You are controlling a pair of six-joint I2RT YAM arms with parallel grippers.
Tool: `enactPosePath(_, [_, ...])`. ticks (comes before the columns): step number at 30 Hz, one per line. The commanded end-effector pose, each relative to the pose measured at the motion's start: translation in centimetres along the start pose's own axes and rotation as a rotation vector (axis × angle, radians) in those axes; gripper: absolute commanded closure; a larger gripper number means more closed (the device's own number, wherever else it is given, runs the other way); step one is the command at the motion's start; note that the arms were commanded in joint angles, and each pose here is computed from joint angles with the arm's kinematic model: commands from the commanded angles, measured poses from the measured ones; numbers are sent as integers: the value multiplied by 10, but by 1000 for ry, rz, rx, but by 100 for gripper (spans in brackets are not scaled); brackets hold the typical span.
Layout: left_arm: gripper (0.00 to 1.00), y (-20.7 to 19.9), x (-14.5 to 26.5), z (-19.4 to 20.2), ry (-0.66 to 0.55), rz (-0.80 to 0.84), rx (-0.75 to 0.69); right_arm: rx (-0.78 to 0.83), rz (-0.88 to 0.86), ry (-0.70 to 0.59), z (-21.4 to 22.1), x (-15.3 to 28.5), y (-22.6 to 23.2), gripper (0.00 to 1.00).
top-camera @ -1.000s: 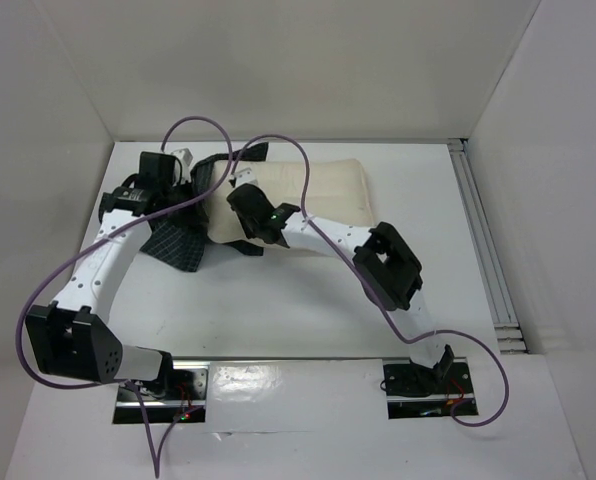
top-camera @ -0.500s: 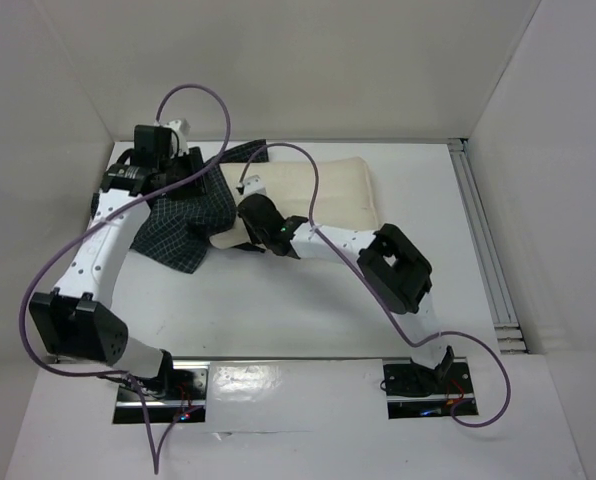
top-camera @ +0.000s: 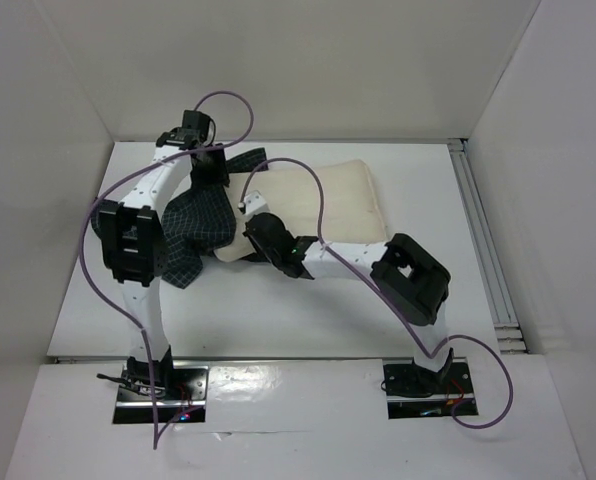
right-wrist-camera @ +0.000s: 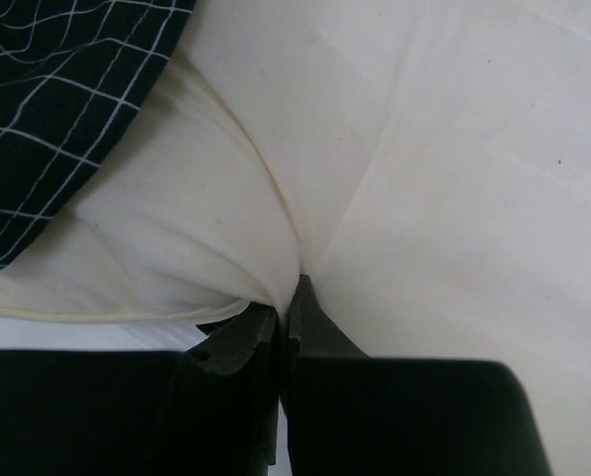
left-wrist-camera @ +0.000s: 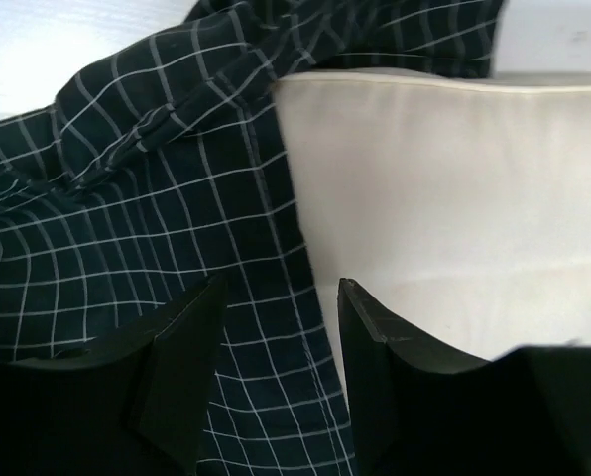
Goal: Put the pillow into the pillowcase
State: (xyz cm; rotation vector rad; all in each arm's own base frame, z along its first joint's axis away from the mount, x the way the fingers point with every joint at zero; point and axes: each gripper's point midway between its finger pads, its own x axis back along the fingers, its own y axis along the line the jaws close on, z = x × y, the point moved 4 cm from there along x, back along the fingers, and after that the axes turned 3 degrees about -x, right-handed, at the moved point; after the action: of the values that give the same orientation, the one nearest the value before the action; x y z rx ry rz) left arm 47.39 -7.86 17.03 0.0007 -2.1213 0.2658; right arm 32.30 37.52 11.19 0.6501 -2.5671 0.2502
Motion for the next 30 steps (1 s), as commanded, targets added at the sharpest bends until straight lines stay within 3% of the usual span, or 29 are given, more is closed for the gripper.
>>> enactPosePath(1, [39,4,14,-6,-28,-118,-9,-25,-45,-119,-33,23,20,100])
enactPosePath(3, [39,4,16,-10,-70,-114,-8,-25,-55,-126,-32,31,21,100])
enactPosePath(9, [45,0,-7,-10,-30,-61,0,11,-77,-131,-23,45,29,100])
enactPosePath(10, [56,3,-10,-12,-29,-57,-2,10,-77,-133,-23,47,27,100])
enactPosePath(12, [69,1,-11,-13,-25,-39,-2,15,-63,-124,-19,49,24,100])
enactPosePath(15, [82,1,-7,-14,-27,-41,-2,15,-63,-124,-19,49,24,100])
enactPosePath(17, [77,1,6,-18,-53,-43,-12,24,-59,-107,-14,47,24,100])
enactPosePath(19, [56,6,14,-13,-52,-72,-12,27,-68,-108,-16,49,28,100])
enactPosePath(22, [32,11,23,-2,-41,-95,-12,27,-68,-108,-16,49,28,100])
enactPosePath(26, [32,18,9,13,6,-119,-13,40,-57,-102,-13,47,27,100])
enactPosePath(30, [46,25,-2,19,25,-165,-6,49,-56,-102,-13,47,26,100])
